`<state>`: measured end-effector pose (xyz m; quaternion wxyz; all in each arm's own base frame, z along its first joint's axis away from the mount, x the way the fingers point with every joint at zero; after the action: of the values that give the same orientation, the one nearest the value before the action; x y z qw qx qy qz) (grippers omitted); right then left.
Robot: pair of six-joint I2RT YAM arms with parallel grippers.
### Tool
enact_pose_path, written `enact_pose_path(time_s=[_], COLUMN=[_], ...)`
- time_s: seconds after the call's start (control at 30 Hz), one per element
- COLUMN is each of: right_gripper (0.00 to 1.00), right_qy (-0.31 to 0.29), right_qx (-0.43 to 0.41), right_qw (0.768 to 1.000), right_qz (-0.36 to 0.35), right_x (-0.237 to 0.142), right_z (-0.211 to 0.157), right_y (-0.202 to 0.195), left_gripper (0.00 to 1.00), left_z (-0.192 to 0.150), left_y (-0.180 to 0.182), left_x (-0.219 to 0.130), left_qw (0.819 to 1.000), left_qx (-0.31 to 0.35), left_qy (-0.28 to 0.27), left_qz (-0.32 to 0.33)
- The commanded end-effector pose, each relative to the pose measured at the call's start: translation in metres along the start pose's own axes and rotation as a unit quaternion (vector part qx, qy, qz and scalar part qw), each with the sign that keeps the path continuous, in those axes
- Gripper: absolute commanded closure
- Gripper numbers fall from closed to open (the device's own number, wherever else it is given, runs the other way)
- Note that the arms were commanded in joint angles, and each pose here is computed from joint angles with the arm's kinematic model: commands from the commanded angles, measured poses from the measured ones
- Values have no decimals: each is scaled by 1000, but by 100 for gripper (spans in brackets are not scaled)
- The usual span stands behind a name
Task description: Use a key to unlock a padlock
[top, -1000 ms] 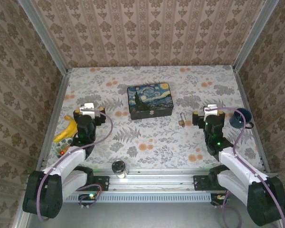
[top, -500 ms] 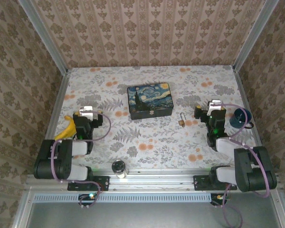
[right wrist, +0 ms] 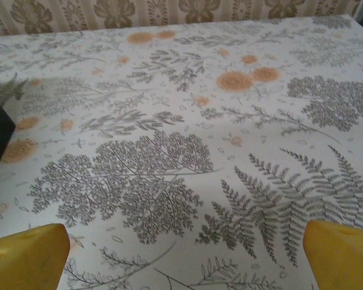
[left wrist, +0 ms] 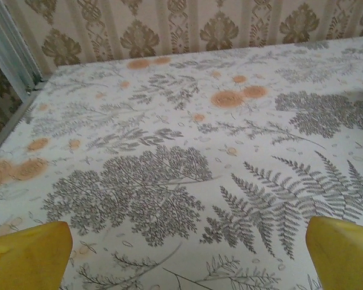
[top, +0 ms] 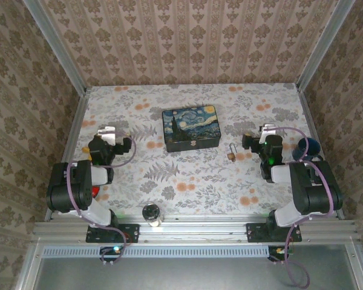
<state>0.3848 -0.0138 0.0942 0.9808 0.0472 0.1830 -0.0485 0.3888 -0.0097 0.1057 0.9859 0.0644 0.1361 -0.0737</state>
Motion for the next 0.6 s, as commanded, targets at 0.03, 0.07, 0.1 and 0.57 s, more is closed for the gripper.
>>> enact_pose_path(time_s=[0.03, 0.07, 0.1, 0.57], right_gripper=[0, 0, 0, 0], right_qy=[-10, -11, -10, -9], right_qx=[2, 1, -2, -5], right_qw=[1000, 1000, 1000, 1000], right_qz=[9, 9, 10, 6], right_x=[1, 2, 2, 2], right_z=[9, 9, 8, 8], right_y=[4, 4, 5, 5], left_gripper=[0, 0, 0, 0], left_z=[-2, -3, -3, -2], left_y=[-7, -8, -9, -12], left_x=[0, 0, 1, 1], left_qw=[1000, 1000, 1000, 1000], left_qx=[-3, -2, 2, 9], left_qy=[8, 10, 10, 10], left_qz=[-21, -22, -23, -24])
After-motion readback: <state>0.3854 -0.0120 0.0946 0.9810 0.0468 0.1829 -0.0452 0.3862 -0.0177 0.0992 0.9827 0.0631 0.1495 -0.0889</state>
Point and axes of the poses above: each hand's point on the last joint's axis, 136 mm out from that joint toward the fingers, its own x axis out along the fingers, its own y axis along the line the jaws close on, z = x × y, the point moved 1 cm from there along -x, back along the fingers, and after that the axes turned 3 degrees about x, right-handed, at the moved point
